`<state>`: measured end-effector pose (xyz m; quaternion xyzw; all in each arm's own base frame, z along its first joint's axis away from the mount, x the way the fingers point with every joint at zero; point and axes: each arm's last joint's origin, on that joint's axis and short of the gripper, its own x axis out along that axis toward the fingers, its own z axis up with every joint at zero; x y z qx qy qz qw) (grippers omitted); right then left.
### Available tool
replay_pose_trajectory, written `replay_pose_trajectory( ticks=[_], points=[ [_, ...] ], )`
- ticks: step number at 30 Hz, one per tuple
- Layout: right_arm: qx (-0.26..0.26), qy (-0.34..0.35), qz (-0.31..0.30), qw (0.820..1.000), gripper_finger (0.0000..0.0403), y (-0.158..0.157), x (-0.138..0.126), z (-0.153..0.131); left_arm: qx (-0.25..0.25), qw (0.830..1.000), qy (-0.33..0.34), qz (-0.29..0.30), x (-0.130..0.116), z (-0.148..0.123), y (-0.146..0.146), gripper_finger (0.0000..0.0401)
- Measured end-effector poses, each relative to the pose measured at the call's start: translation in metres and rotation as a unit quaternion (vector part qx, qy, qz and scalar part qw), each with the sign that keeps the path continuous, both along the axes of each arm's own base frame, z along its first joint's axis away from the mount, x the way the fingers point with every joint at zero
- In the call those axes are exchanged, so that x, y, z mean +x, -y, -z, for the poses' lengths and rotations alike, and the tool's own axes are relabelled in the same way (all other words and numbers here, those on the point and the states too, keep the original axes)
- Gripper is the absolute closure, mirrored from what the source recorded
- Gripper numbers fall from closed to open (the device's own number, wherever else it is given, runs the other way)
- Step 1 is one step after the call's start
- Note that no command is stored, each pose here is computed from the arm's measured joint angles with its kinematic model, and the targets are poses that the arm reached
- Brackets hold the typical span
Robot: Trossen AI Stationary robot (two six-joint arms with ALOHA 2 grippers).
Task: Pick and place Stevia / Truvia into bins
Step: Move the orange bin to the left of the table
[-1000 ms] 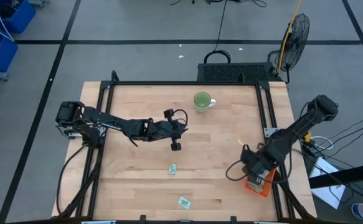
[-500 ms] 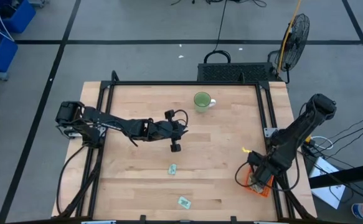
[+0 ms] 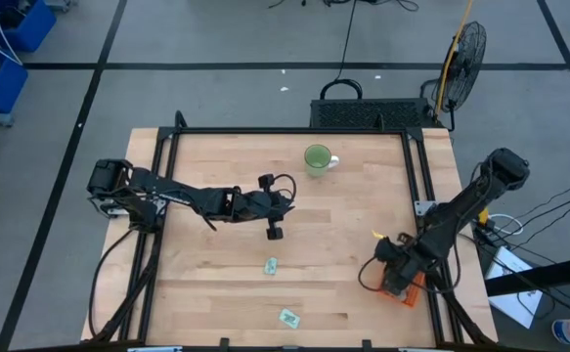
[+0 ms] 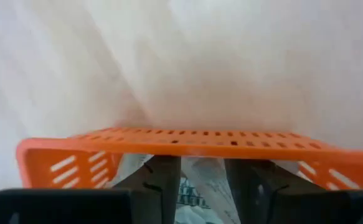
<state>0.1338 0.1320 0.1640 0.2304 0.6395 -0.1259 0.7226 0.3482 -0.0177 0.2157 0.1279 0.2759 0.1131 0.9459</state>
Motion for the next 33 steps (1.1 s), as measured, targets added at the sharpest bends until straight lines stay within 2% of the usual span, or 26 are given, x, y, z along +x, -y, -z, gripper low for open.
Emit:
replay_pose_trajectory(
  ticks=[5, 9, 11, 14, 17, 21, 23, 26, 33],
  points=[
    [0.024, -0.022, -0.004, 0.999, 0.0285, 0.006, 0.005, 0.0, 0.0, 1.0, -0.001, 0.0, 0.0, 0.0, 0.0, 0.0322],
    [0.026, -0.011, -0.014, 0.999, 0.0285, 0.01, 0.011, 0.0, 0.001, 1.0, -0.008, 0.0, -0.001, 0.001, 0.0, 0.0322],
    [0.032, -0.004, -0.012, 0.999, 0.0285, 0.012, 0.015, -0.001, 0.002, 1.0, -0.027, 0.0, -0.003, 0.004, 0.0, 0.0323],
    [0.04, 0.013, -0.009, 0.999, 0.0286, 0.014, 0.021, -0.001, 0.005, 0.996, -0.094, -0.001, -0.011, 0.014, -0.001, 0.0323],
    [0.039, 0.043, -0.025, 0.998, 0.0286, 0.015, 0.027, -0.003, -0.043, 0.985, -0.168, 0.014, -0.022, 0.025, 0.001, 0.0322],
    [0.034, 0.085, -0.043, 0.995, 0.0287, 0.019, 0.037, -0.005, -0.162, 0.952, -0.246, 0.083, -0.034, 0.034, 0.01, 0.0323],
    [0.036, 0.097, -0.045, 0.994, 0.0287, 0.02, 0.04, -0.006, -0.19, 0.94, -0.258, 0.117, -0.037, 0.036, 0.017, 0.0322],
    [0.034, 0.111, -0.063, 0.991, 0.0287, 0.022, 0.043, -0.006, -0.179, 0.936, -0.26, 0.153, -0.039, 0.039, 0.029, 0.0322],
    [0.047, 0.172, -0.095, 0.979, 0.0287, 0.018, 0.053, -0.012, -0.119, 0.945, -0.214, 0.218, -0.032, 0.047, 0.051, 0.0318]
  ],
)
